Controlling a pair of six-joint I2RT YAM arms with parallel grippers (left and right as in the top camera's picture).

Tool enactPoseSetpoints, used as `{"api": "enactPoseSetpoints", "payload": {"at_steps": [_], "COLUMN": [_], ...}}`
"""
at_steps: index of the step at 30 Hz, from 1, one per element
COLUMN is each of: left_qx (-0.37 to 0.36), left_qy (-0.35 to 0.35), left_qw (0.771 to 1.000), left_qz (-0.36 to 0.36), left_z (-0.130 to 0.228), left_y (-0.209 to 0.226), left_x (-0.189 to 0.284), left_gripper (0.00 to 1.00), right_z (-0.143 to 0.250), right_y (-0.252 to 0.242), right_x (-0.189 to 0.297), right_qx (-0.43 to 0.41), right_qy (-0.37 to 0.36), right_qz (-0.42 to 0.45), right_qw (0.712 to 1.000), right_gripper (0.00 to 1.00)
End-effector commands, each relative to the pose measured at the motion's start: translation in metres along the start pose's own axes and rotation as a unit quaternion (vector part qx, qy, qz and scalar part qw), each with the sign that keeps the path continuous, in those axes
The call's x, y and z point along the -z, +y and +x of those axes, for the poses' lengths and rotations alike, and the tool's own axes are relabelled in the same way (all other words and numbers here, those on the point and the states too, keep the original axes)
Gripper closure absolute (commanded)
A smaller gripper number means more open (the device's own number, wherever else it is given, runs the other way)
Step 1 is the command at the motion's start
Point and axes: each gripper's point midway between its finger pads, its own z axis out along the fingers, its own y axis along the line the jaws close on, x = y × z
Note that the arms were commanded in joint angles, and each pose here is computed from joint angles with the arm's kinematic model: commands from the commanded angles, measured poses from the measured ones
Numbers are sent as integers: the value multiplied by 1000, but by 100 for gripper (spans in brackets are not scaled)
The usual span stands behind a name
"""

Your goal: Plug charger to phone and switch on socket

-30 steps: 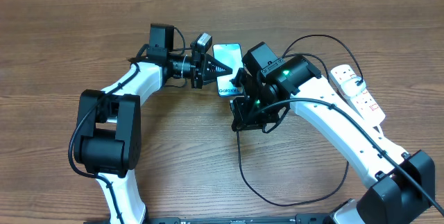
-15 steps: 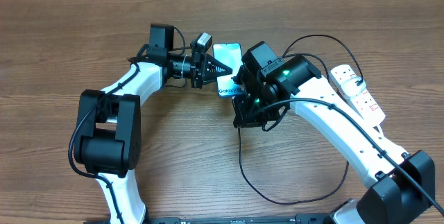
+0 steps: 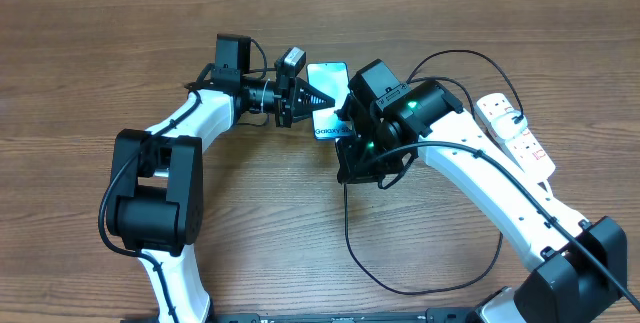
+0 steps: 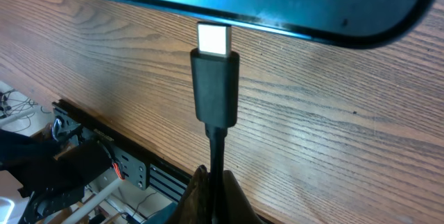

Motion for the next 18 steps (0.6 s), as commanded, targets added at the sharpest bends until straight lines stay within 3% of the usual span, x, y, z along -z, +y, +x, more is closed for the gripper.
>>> {"api": "enactPoseSetpoints", "payload": {"at_steps": [1,18], "left_qx": [-2,21], "left_qy": [22,8], "left_qw": [1000,1000], "left_qz": [20,6], "left_z": [7,2], "left_y": [-8,-4], "left_x": [0,-1], "left_gripper": [96,96], "right_z": [-8,-8], "right_y": [4,4], "right_x": [5,5], "right_qx": [-1,-2], "right_qy": [-15,-14], "right_qz": [-2,-3], "right_qw": [1000,1000], "right_gripper": [96,96]}}
